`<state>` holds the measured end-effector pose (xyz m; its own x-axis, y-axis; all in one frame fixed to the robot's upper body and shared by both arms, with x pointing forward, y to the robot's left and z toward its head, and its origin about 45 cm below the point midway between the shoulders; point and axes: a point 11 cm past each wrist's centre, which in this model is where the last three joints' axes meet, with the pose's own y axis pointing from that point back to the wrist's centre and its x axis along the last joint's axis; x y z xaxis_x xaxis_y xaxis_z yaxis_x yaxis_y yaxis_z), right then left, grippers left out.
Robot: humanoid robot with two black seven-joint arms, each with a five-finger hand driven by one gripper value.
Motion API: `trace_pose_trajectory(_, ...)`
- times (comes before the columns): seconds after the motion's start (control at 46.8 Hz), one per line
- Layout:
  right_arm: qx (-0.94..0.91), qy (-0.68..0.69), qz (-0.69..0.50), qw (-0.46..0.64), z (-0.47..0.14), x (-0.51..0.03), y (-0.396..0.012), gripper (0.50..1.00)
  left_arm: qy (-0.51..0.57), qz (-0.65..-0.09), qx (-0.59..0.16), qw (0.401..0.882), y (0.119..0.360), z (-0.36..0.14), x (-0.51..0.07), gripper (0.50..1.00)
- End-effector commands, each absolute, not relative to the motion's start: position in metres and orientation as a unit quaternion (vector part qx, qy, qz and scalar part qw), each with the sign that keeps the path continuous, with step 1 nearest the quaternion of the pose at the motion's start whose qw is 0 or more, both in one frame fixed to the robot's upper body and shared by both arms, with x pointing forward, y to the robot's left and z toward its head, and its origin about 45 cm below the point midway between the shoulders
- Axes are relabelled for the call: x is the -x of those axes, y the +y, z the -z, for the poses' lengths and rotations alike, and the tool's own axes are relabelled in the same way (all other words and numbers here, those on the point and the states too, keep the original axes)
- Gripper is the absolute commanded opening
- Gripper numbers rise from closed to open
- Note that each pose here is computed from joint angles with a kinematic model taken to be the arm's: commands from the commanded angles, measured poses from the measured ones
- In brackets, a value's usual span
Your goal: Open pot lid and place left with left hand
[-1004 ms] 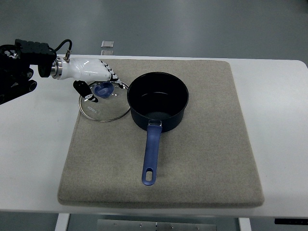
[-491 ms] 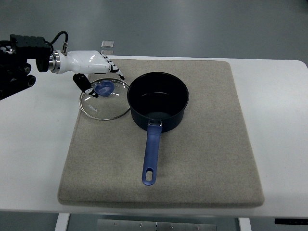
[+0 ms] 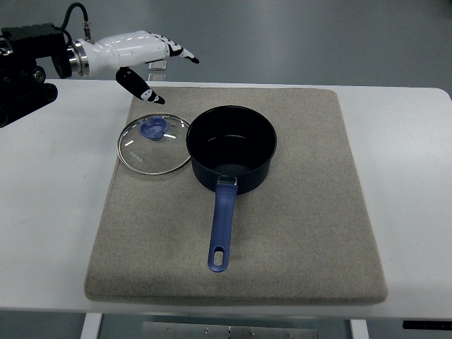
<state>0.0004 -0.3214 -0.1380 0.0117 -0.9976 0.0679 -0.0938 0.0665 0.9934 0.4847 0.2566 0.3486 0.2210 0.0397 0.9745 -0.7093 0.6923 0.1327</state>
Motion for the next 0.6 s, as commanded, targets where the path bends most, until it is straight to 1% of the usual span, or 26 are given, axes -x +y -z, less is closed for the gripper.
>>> trace_pose_trajectory(0.0,-0.509,-0.536,0.455,0.496,0.138,0.0,-0.321,0.917,-0.548,-0.317,-0.267,0.726,0.261,-0.346,-0.489,0.926)
trace_pose_trajectory(0.128,-0.509,-0.536,0.455,0.496,0.138,0.0,-0.321,0.917,-0.526,-0.402,-0.222,0.716,0.26,-0.347,-0.498,0.926)
trace_pose_trajectory(0.192,-0.509,-0.536,0.455,0.496,0.138,0.0,-0.321,0.917,-0.502,-0.444,-0.196,0.716,0.259,-0.347,-0.501,0.926)
trace_pose_trajectory(0.256,-0.509,-0.536,0.455,0.496,0.138,0.0,-0.321,0.917,-0.473,-0.485,-0.173,0.715,0.262,-0.347,-0.505,0.926)
trace_pose_trajectory(0.406,-0.509,-0.536,0.455,0.496,0.138,0.0,-0.321,0.917,-0.418,-0.556,-0.126,0.707,0.27,-0.356,-0.515,0.926)
trace_pose_trajectory(0.534,-0.509,-0.536,0.455,0.496,0.138,0.0,-0.321,0.917,-0.33,-0.639,-0.067,0.692,0.293,-0.36,-0.523,0.926)
trace_pose_trajectory(0.577,-0.509,-0.536,0.455,0.496,0.138,0.0,-0.321,0.917,-0.298,-0.657,-0.049,0.691,0.297,-0.357,-0.525,0.926)
